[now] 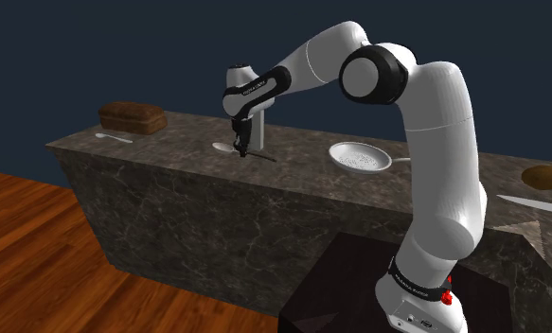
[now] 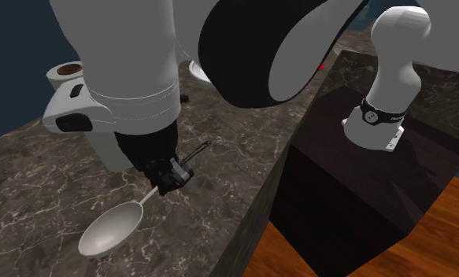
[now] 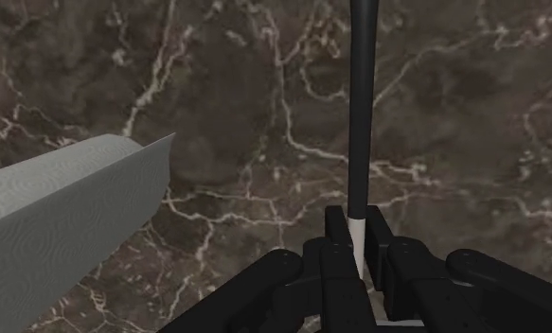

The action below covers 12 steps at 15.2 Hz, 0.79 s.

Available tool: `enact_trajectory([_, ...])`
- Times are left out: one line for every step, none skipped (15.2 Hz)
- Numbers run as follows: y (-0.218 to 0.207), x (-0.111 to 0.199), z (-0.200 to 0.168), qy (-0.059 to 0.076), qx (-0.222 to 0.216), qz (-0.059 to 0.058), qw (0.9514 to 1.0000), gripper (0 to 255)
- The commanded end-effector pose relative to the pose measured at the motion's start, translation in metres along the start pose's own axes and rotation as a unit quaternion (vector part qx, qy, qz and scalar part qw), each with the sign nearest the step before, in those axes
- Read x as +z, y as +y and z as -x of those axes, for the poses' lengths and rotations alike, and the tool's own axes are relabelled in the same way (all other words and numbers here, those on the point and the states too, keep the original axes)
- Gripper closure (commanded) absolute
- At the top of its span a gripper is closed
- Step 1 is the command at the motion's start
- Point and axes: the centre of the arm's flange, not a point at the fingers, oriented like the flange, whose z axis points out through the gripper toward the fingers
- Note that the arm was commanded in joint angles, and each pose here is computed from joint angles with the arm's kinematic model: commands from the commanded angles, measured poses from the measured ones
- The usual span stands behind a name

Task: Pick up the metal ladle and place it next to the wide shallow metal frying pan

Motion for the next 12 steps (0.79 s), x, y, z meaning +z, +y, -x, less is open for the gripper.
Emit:
enact_trajectory([0.0, -0.011, 0.001, 0.0, 0.0, 0.0, 1.0, 255])
enact_trajectory([0.001, -0.016, 0.001, 0.0, 0.0, 0.0, 1.0, 255])
enact_trajectory([0.001, -0.021, 0.001, 0.0, 0.0, 0.0, 1.0, 255])
enact_trajectory([0.002, -0.027, 0.001, 0.0, 0.0, 0.0, 1.0, 255])
enact_trajectory([0.002, -0.032, 0.0, 0.0, 0.0, 0.0, 1.0, 255])
enact_trajectory([0.003, -0.037, 0.0, 0.0, 0.0, 0.0, 1.0, 255])
enact_trajectory([0.003, -0.042, 0.0, 0.0, 0.0, 0.0, 1.0, 255])
enact_trajectory([0.004, -0.048, 0.0, 0.0, 0.0, 0.0, 1.0, 255])
enact_trajectory([0.005, -0.053, 0.0, 0.0, 0.0, 0.0, 1.0, 255])
enact_trajectory([0.005, -0.058, 0.0, 0.0, 0.0, 0.0, 1.0, 255])
enact_trajectory([0.006, -0.063, 0.0, 0.0, 0.0, 0.0, 1.0, 255])
enact_trajectory([0.006, -0.069, 0.0, 0.0, 0.0, 0.0, 1.0, 255])
